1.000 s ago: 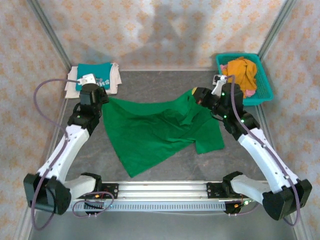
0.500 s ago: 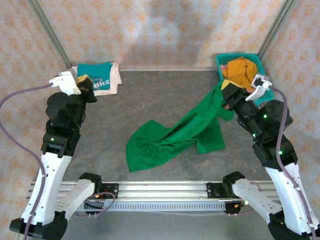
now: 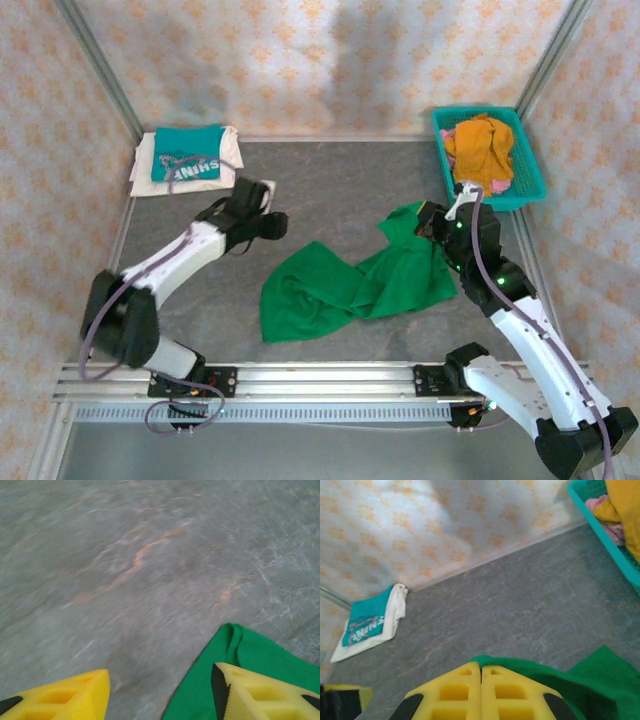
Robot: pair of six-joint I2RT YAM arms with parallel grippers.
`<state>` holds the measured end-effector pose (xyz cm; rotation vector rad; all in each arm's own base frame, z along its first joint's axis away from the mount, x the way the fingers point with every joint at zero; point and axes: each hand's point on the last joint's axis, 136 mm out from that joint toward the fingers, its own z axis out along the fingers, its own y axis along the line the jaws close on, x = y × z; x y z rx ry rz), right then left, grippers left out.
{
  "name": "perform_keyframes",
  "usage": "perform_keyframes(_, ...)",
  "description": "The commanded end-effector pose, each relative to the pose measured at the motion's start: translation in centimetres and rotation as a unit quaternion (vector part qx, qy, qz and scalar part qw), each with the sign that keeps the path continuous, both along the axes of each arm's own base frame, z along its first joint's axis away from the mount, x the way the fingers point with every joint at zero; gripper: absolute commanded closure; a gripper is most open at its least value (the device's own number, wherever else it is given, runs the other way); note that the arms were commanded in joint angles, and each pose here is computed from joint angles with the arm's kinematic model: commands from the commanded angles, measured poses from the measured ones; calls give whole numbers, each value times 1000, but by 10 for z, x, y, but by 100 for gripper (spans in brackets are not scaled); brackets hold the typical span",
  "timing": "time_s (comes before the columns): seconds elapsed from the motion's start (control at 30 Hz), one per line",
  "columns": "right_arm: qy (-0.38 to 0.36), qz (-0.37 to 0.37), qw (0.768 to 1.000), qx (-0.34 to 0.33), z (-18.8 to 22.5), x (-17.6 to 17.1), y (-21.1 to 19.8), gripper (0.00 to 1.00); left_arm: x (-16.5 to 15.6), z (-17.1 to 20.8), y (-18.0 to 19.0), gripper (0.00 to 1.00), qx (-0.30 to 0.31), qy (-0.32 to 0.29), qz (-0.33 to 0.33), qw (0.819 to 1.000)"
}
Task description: Fold and stack the t-shirts
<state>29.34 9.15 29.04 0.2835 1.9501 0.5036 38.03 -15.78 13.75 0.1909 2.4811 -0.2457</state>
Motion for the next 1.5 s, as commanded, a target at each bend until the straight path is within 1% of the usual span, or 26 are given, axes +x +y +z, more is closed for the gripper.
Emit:
perform_keyframes(0.0,-26,-43,999,8,8,4,-15,100,11,-14,-39,41,40,23,-77,996)
perform_keyframes(0.1,-29,-54,998,5,7,9,-18,100,14,-45,-68,39,45,60,-110,991)
perform_keyframes(0.2,-28,-58,998,1,6,15,-17,100,11,-76,-87,38,66,87,-128,986)
perform_keyframes(0.27,-28,-57,998,-1,6,20,-16,100,12,-92,-88,38,77,102,-123,984)
perform_keyframes(0.43,-22,-54,998,-8,4,29,-12,100,7,-114,-92,39,67,121,-117,984)
perform_keyframes(0.53,-24,-54,998,-10,3,32,-11,100,9,-125,-93,43,75,126,-113,983)
perform_keyframes(0.57,-23,-53,998,-10,2,33,-11,100,10,-128,-94,47,73,126,-115,983)
perform_keyframes(0.63,-20,-52,998,-10,0,36,-9,100,12,-130,-95,63,75,124,-112,983)
perform_keyframes(0.7,-16,-50,999,-10,-3,38,-8,100,14,-129,-96,73,75,119,-111,984)
perform_keyframes(0.77,-14,-50,999,-7,-5,39,-8,100,18,-123,-92,89,84,106,-102,986)
perform_keyframes(0.83,-11,-51,999,-6,-5,39,-9,100,21,-113,-85,100,94,90,-90,987)
perform_keyframes(0.93,-18,-54,998,-12,5,38,-13,100,27,-85,-70,100,96,46,-59,993)
perform_keyframes(1.03,-32,-58,998,-18,22,33,-19,100,33,-40,-49,100,70,-7,-17,997)
perform_keyframes(1.1,-46,-59,997,-22,36,29,-22,100,35,-13,-30,100,63,-40,18,997)
perform_keyframes(1.23,-89,-53,994,-24,73,13,-27,100,27,51,0,100,52,-115,58,990)
perform_keyframes(1.3,-110,-43,993,-24,90,3,-27,100,19,79,9,100,46,-145,63,986)
perform_keyframes(1.4,-145,-21,989,-22,115,-16,-26,100,4,122,28,100,37,-190,79,978)
perform_keyframes(1.47,-163,-21,986,-16,132,-30,-30,100,-9,151,43,100,28,-220,94,971)
